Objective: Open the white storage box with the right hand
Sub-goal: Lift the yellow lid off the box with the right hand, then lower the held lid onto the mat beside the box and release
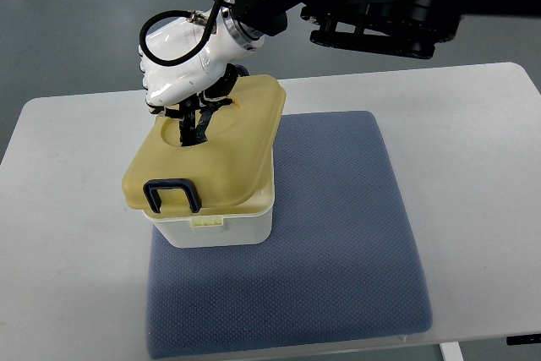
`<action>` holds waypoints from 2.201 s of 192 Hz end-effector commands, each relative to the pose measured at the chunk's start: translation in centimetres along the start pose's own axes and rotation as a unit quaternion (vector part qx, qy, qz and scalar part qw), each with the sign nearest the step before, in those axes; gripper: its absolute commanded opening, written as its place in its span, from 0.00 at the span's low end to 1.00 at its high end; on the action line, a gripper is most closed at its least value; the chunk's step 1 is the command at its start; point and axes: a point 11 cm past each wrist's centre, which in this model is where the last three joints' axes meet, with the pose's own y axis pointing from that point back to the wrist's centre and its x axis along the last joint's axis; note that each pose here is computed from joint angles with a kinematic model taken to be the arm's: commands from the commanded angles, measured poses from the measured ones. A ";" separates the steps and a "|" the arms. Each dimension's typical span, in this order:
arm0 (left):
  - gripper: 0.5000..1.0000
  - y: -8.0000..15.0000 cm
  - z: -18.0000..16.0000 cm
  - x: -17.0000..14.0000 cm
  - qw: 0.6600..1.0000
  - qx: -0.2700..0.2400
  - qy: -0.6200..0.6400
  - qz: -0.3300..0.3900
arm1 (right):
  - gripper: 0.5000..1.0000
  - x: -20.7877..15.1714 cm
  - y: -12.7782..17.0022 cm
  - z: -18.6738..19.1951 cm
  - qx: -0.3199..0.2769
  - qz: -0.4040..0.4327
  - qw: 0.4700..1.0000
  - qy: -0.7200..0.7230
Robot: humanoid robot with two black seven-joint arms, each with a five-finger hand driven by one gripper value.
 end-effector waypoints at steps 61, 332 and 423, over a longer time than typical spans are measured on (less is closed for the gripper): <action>1.00 0.0 0.0 0.0 1.000 0.000 0.000 0.001 | 0.00 -2.7 8.9 4.8 -0.105 0.006 0.994 -0.035; 1.00 0.0 0.0 0.0 1.000 0.000 0.000 0.000 | 0.00 -24.4 15.5 -4.9 -0.148 0.013 0.973 -0.174; 1.00 0.0 0.0 0.0 1.000 0.000 0.000 0.000 | 0.00 -27.0 12.9 -9.0 -0.119 0.038 0.974 -0.190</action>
